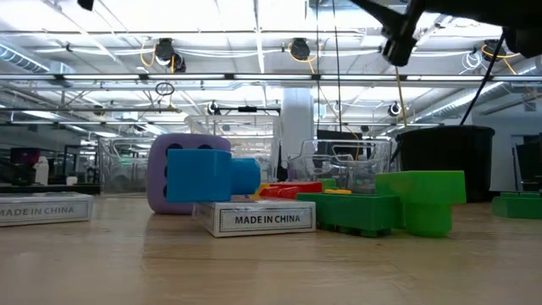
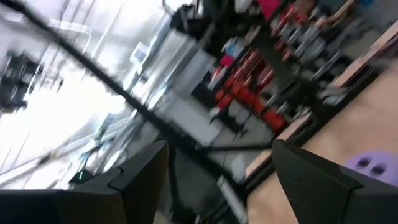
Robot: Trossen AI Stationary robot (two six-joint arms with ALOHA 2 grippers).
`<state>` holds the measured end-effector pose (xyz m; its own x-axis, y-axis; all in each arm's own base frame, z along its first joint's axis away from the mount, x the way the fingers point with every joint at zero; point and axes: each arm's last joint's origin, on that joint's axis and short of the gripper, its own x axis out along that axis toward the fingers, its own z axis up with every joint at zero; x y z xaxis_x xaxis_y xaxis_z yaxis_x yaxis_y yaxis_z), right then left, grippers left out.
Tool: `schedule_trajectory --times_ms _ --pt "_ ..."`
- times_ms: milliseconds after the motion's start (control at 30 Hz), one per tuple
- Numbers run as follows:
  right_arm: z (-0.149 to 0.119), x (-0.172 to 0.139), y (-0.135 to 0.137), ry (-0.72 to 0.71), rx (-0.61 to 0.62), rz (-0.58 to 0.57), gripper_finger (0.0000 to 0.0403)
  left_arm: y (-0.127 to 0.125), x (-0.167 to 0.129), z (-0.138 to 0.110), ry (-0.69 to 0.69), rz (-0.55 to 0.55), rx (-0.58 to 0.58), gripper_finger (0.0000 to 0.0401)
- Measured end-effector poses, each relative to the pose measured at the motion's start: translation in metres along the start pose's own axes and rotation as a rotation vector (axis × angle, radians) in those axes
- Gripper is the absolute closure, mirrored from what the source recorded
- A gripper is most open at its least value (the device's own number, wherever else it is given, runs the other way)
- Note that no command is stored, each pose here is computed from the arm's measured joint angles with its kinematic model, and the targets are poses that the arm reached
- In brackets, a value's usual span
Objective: Pick & Place Toys
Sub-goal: Put the blue deck of cards into the left transparent bin
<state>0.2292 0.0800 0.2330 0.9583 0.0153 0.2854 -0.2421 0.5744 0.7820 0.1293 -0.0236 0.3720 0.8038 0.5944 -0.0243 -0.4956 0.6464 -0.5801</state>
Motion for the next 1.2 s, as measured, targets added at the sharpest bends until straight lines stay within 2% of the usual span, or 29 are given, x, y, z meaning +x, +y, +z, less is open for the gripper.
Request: schedule_trajectory --times_ms 233,400,533,700,833,933,1000,1200 --pt "0.02 0.006 -0.013 -0.098 -0.01 -0.028 0.0124 0.031 0.006 0.001 0.14 0.065 0.154 0.0309" --pt "0.037 0.015 -0.02 -0.123 0.003 -0.03 0.0124 0.038 0.021 -0.006 0.336 -0.004 0.204 0.0309" --pt "0.049 0.036 -0.021 -0.052 -0.07 -0.094 0.0124 0.04 0.039 -0.011 0.461 -0.089 0.217 0.0309" --pt "0.07 0.066 -0.013 0.06 -0.24 -0.214 0.0124 0.037 0.063 -0.009 0.469 -0.223 0.21 0.0309" --pt "0.09 0.076 -0.009 0.024 -0.346 -0.235 0.0124 0.031 0.081 -0.007 0.462 -0.388 0.19 0.0309" --pt "0.103 0.079 -0.007 -0.022 -0.348 -0.203 0.0124 0.027 0.093 -0.008 0.462 -0.475 0.162 0.0309" --pt "0.108 0.081 -0.006 -0.001 -0.339 -0.162 0.0124 0.024 0.103 -0.01 0.452 -0.526 0.151 0.0309" --pt "0.112 0.081 -0.007 0.02 -0.326 -0.141 0.0124 0.018 0.138 -0.028 0.426 -0.565 0.113 0.0309"
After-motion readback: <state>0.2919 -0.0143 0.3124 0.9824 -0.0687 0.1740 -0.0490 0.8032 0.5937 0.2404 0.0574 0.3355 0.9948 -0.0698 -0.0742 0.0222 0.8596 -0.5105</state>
